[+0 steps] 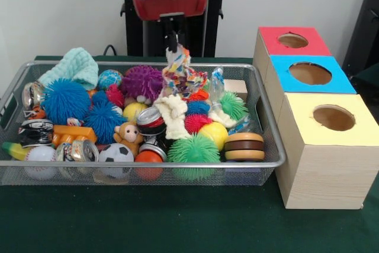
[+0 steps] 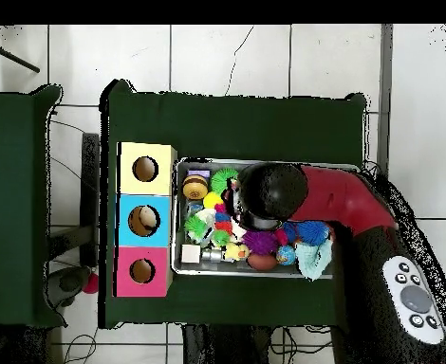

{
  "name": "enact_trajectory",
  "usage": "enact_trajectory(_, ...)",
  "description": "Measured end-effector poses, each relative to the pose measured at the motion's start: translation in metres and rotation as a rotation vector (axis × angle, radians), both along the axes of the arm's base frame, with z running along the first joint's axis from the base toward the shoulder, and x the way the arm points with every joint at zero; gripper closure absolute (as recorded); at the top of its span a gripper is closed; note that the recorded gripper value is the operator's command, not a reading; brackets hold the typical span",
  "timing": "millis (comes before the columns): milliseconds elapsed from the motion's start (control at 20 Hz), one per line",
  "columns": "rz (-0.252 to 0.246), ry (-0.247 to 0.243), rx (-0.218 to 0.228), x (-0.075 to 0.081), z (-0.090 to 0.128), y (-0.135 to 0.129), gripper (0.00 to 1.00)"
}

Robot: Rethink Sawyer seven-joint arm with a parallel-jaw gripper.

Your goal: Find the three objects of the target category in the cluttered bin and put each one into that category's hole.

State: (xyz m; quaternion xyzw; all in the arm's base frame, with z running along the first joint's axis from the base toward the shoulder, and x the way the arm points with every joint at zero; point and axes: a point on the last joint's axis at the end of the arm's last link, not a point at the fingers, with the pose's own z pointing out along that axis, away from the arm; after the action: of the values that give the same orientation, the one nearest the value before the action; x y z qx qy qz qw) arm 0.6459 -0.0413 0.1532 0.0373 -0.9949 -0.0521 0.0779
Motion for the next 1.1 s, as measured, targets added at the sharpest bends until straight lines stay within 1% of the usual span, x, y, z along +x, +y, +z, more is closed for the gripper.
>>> enact_trajectory(150,0.039,-0.016,0.002,-0.001,0.007,0.031,1.00)
enact_trajectory(300,0.057,-0.027,0.006,-0.001,0.009,0.049,1.00)
enact_trajectory(450,0.087,-0.043,0.011,-0.002,0.013,0.077,1.00)
enact_trajectory(500,0.092,-0.046,0.011,-0.002,0.014,0.082,1.00)
enact_trajectory(550,0.105,-0.056,0.012,-0.002,0.016,0.094,1.00)
enact_trajectory(600,0.110,-0.059,0.012,-0.002,0.017,0.098,1.00)
enact_trajectory(700,0.134,-0.079,0.015,-0.004,0.022,0.121,1.00)
enact_trajectory(1100,0.171,-0.126,0.014,-0.005,0.033,0.159,1.00)
